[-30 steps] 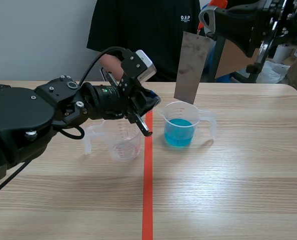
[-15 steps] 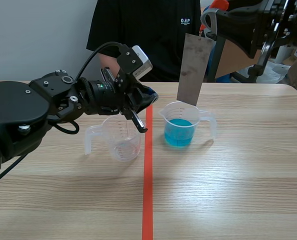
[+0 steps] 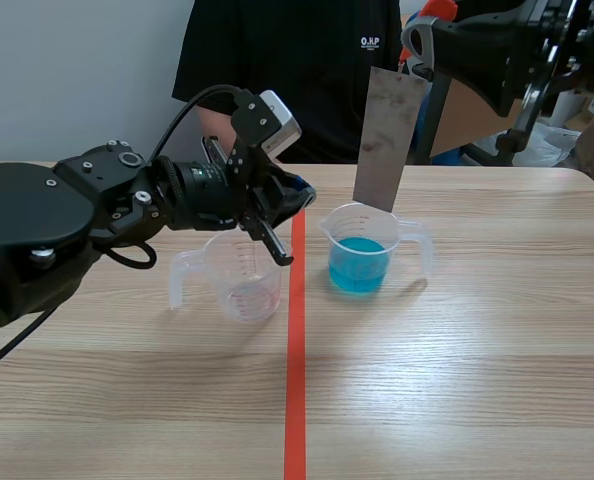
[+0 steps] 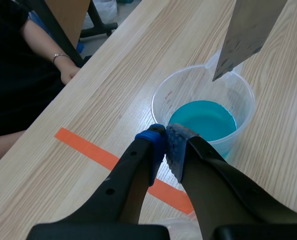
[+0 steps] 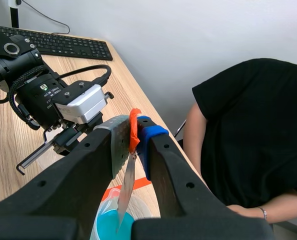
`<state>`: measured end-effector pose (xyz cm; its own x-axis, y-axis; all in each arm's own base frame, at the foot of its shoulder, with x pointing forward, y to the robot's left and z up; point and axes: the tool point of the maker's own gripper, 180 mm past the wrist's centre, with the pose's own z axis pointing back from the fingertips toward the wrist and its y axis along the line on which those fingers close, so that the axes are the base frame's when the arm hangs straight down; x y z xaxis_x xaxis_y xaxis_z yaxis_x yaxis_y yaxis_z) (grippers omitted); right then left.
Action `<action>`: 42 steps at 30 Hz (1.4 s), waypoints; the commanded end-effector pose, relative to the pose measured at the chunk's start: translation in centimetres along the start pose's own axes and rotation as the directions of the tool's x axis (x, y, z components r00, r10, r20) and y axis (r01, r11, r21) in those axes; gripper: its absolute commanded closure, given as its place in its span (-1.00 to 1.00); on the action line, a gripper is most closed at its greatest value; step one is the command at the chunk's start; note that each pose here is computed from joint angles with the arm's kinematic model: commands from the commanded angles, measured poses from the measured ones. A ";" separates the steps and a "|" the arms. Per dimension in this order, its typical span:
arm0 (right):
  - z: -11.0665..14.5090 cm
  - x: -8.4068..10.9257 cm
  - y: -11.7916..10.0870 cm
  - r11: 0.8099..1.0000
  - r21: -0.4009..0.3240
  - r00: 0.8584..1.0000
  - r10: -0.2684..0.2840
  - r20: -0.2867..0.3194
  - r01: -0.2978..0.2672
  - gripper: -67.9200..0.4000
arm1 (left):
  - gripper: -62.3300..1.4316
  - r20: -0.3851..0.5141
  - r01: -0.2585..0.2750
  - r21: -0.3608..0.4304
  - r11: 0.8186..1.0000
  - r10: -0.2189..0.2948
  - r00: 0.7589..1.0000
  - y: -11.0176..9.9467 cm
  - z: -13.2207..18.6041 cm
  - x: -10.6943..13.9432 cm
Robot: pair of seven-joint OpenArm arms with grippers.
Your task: Do the redox reaction experiment.
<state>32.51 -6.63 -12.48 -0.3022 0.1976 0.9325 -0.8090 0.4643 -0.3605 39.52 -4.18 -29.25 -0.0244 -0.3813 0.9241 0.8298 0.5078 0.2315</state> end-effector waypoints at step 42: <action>0.0 1.7 -0.4 0.999 0.009 0.999 0.040 0.036 -0.040 0.95 | 0.83 0.050 -0.059 -0.050 0.997 0.061 0.997 -0.8 -0.1 1.5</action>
<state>32.51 -6.63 -12.48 -0.3022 0.1976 0.9325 -0.8090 0.4643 -0.3605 38.65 -4.67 -29.47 0.0224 -0.3494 0.9367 0.8576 0.4882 0.1616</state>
